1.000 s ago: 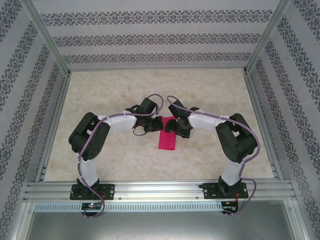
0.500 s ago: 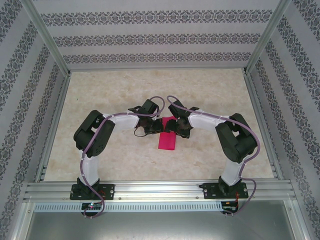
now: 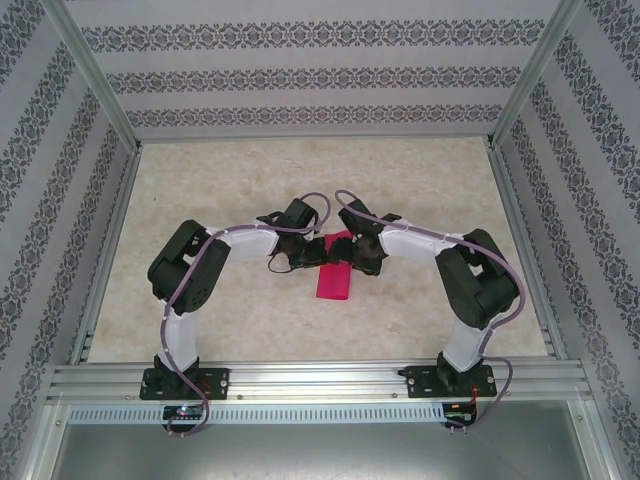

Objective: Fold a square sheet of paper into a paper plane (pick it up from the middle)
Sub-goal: Hold the square sheet of paper at the center of the table, then fold the square sheet of paper in half at the center of the table.

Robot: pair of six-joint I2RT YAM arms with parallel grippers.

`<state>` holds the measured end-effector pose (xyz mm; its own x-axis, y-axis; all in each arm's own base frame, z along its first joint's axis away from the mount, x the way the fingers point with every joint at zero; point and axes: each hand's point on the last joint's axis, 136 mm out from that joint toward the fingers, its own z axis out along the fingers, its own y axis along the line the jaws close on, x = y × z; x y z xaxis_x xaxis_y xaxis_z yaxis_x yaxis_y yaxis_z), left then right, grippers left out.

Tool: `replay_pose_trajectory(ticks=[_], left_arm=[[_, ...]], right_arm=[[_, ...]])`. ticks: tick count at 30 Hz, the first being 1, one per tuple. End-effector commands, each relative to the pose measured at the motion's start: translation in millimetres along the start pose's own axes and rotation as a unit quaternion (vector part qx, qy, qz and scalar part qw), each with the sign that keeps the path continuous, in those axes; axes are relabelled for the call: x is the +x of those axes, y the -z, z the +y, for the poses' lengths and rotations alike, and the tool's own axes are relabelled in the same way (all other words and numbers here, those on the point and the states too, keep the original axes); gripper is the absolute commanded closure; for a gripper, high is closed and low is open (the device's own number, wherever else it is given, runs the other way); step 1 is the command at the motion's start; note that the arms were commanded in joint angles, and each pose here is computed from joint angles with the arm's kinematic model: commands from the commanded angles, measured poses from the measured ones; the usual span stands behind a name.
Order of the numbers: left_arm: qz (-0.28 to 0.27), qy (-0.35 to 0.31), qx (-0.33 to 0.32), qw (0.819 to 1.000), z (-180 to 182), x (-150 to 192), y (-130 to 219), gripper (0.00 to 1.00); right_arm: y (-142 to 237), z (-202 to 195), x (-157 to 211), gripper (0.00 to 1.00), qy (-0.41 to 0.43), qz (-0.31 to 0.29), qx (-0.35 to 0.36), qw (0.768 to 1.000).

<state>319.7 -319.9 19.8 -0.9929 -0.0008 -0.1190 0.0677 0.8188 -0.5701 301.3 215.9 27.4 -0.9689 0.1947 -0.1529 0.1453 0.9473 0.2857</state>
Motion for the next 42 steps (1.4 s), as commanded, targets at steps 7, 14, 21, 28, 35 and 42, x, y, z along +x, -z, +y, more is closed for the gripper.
replay_pose_trajectory(ticks=[7,14,21,28,35,42], left_arm=[[0.033,-0.001,-0.042,0.999,20,18,-12,1.00],[0.034,0.000,-0.043,0.999,22,18,-13,1.00],[0.035,0.001,-0.042,0.999,22,18,-14,1.00],[0.037,-0.001,-0.044,0.998,23,20,-14,1.00],[0.040,-0.001,-0.046,0.998,24,20,-16,1.00],[0.043,-0.002,-0.045,0.998,24,21,-18,1.00]], right_arm=[[64,46,-22,0.48,-0.002,-0.068,-0.231,0.971],[45,56,-9,0.86,-0.010,-0.027,-0.268,0.963],[20,43,1,0.90,-0.020,-0.003,-0.261,0.965],[4,26,9,0.89,-0.024,0.011,-0.236,0.971],[-3,15,13,0.87,-0.024,0.014,-0.212,0.977],[-14,5,19,0.86,-0.027,0.023,-0.207,0.978]])
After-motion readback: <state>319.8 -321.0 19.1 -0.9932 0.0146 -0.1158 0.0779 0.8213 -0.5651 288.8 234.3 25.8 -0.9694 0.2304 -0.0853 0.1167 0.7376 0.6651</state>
